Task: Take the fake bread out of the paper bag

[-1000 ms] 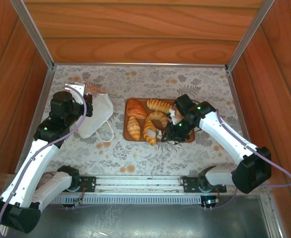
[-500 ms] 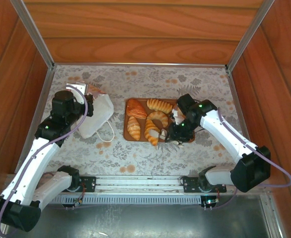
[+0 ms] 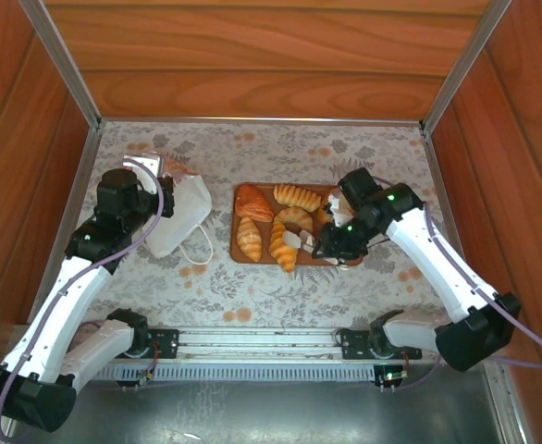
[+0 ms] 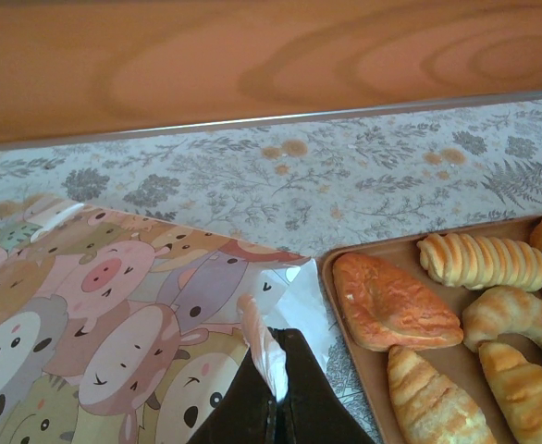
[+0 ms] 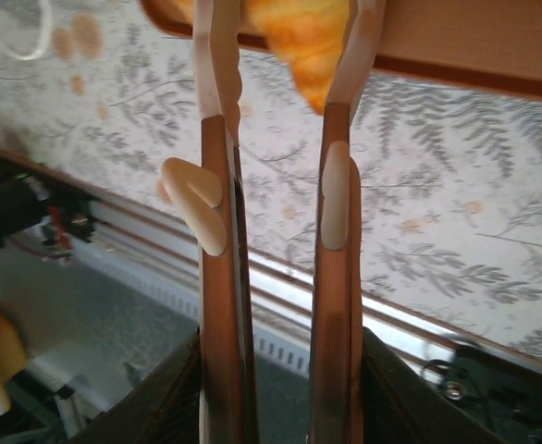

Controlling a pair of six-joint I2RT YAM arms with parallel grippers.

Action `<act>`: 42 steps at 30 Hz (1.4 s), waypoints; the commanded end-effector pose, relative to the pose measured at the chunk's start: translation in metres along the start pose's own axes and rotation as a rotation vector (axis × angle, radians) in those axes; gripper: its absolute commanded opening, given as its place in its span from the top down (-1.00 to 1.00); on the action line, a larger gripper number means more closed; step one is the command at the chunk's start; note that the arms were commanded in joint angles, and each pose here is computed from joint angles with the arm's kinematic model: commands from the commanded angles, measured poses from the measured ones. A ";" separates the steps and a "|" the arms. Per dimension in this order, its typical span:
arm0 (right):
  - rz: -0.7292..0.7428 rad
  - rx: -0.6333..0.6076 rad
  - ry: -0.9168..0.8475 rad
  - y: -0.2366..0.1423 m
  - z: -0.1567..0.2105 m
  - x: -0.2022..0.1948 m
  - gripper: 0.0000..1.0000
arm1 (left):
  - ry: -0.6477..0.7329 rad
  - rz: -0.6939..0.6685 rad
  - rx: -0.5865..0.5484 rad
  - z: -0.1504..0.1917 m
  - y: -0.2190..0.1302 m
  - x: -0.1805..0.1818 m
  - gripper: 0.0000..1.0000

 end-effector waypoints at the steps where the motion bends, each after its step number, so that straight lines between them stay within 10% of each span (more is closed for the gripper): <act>1: -0.173 0.038 -0.004 -0.007 0.015 0.022 0.25 | 0.001 0.009 -0.039 -0.012 -0.004 -0.001 1.00; 19: 0.005 0.173 0.029 0.059 0.024 0.005 0.26 | -0.005 0.011 -0.045 -0.010 -0.007 -0.002 1.00; 42: 0.367 0.083 -0.010 0.014 0.034 -0.040 0.27 | 0.000 0.011 -0.035 -0.009 -0.004 -0.002 1.00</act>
Point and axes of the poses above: each hand's point on the last joint's axis, 136 mm out from that joint toward the fingers, its own y axis out along the fingers, its own x axis along the line the jaws close on, z = x × y, the point moved 5 cm from there along -y, back along the fingers, and after that the axes turned 12 degrees about y, right-handed, at the moved point
